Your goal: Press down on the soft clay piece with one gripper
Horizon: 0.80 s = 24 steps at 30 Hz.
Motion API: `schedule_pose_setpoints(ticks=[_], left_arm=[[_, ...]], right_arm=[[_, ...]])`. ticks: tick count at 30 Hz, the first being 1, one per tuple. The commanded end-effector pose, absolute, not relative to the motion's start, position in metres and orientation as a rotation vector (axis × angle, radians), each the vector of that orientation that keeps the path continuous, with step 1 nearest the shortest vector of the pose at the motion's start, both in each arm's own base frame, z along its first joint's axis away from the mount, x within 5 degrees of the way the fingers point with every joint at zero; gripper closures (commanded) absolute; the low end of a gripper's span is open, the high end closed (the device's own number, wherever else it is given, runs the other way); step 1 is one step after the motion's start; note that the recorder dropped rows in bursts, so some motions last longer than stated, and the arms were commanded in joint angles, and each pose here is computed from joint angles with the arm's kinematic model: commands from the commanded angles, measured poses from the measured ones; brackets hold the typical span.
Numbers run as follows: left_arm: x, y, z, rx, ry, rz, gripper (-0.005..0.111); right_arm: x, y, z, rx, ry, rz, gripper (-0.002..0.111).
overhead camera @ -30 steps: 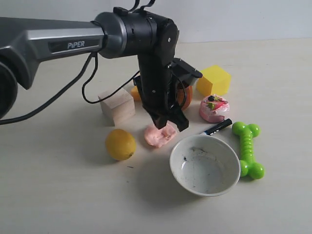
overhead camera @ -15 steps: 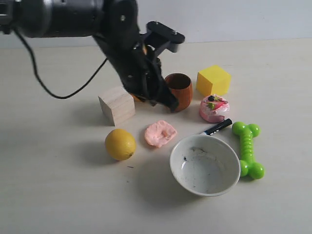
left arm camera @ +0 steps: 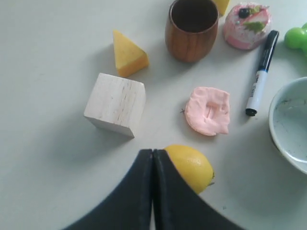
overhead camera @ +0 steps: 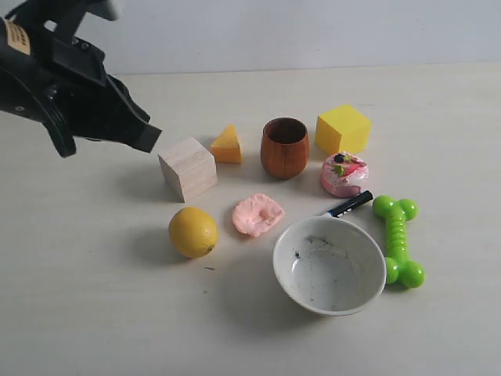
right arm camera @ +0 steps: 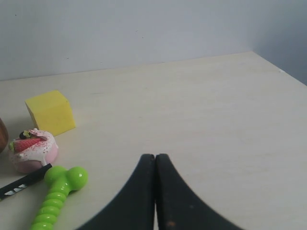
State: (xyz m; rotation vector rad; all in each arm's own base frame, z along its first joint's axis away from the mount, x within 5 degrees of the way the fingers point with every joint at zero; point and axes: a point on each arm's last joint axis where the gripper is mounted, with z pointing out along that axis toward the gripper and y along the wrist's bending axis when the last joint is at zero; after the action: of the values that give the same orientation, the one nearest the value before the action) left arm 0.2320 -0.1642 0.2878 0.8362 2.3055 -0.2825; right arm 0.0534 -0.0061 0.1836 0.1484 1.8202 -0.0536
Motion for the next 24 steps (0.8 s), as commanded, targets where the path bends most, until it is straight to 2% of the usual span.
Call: schedule_pose_setpoints(ticks=[1,9,14,17,22,24], left_arm=[[0.224,-0.159,0.299,0.808,2.277,-0.303,0.107],[0.225,-0.159,0.298,0.81,2.282,-0.302,0.107],[0.223,-0.152,0.306,0.888,2.198,-0.222,0.107],[0.209,-0.132,0.325,0.834,2.089,-0.197,0.107],[0.174,-0.07,0.356,0.495,1.908,-0.186,0.107],[0.153,-0.045,0.359,0.351,1.857,-0.157,0.107]], right_arm=[[0.053,-0.006,0.183,0.143,1.813,-0.056,0.108],[0.053,-0.006,0.183,0.143,1.813,-0.056,0.108],[0.053,-0.006,0.183,0.143,1.813,-0.056,0.108],[0.053,-0.006,0.183,0.143,1.813,-0.056,0.108],[0.053,-0.006,0.183,0.143,1.813,-0.056,0.108],[0.053,-0.006,0.183,0.143,1.813,-0.056,0.108]])
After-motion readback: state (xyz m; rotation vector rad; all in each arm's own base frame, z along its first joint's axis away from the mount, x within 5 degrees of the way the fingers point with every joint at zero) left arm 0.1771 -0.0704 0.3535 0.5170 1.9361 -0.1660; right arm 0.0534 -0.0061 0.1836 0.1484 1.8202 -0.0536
